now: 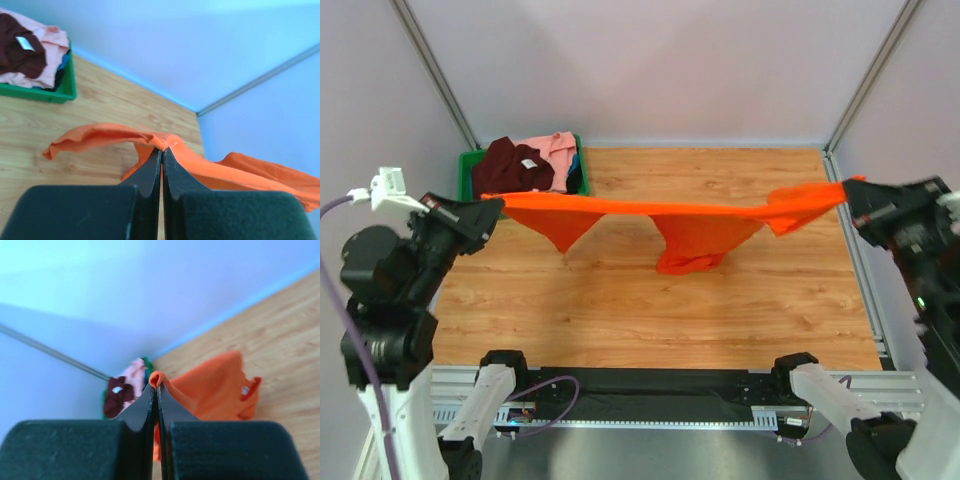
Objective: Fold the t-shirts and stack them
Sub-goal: Flatten the tshirt out
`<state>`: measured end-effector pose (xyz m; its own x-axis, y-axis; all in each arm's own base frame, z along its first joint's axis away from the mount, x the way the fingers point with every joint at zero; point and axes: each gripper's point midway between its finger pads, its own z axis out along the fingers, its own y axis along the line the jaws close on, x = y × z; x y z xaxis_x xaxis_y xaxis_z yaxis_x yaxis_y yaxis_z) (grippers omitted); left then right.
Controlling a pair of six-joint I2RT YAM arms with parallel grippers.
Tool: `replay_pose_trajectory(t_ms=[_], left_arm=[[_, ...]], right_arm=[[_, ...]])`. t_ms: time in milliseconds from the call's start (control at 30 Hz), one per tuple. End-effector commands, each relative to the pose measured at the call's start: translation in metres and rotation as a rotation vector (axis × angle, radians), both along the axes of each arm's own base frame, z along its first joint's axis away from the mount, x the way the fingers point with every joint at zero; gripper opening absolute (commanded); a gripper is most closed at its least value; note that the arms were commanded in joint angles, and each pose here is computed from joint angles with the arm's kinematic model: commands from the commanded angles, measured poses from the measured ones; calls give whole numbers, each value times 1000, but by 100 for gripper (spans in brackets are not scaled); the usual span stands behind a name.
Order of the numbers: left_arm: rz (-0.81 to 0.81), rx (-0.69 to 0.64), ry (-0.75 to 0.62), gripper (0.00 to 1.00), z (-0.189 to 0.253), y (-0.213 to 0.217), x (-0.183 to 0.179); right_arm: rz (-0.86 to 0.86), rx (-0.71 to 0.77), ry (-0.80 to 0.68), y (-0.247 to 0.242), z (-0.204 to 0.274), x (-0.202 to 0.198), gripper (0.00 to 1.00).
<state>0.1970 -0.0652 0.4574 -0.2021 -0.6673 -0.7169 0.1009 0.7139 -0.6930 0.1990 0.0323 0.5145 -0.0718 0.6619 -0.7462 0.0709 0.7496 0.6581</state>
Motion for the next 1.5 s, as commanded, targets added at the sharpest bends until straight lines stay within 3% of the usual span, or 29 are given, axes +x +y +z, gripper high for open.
replay_pose_trajectory(t_ms=[0, 300, 433, 600, 767, 833, 967, 1067, 1333, 1467], left_arm=[[-94, -33, -47, 0, 26, -16, -53], [-122, -85, -171, 0, 65, -17, -119], [-40, -36, -96, 0, 50, -3, -113], [32, 42, 77, 0, -7, 9, -58], [89, 58, 56, 0, -8, 18, -37], [87, 54, 1, 0, 15, 18, -45], [2, -82, -205, 0, 68, 2, -93], [-26, -153, -292, 0, 89, 0, -133], [-115, -140, -274, 0, 85, -18, -181], [-70, -93, -213, 0, 74, -19, -162]], right_arm=[[118, 2, -90, 13, 18, -37, 0], [280, 100, -417, 24, 91, -134, 0], [233, 66, -371, 20, 86, -107, 0], [219, -9, -251, 28, 58, -47, 0], [271, -81, -254, 38, 62, -33, 0], [275, -83, -285, 39, 74, -34, 0], [227, -7, -494, 23, 123, -86, 0], [242, 75, -519, 18, 125, -125, 0], [271, 219, -595, 5, 101, -213, 0], [224, 195, -594, 0, 112, -198, 0]])
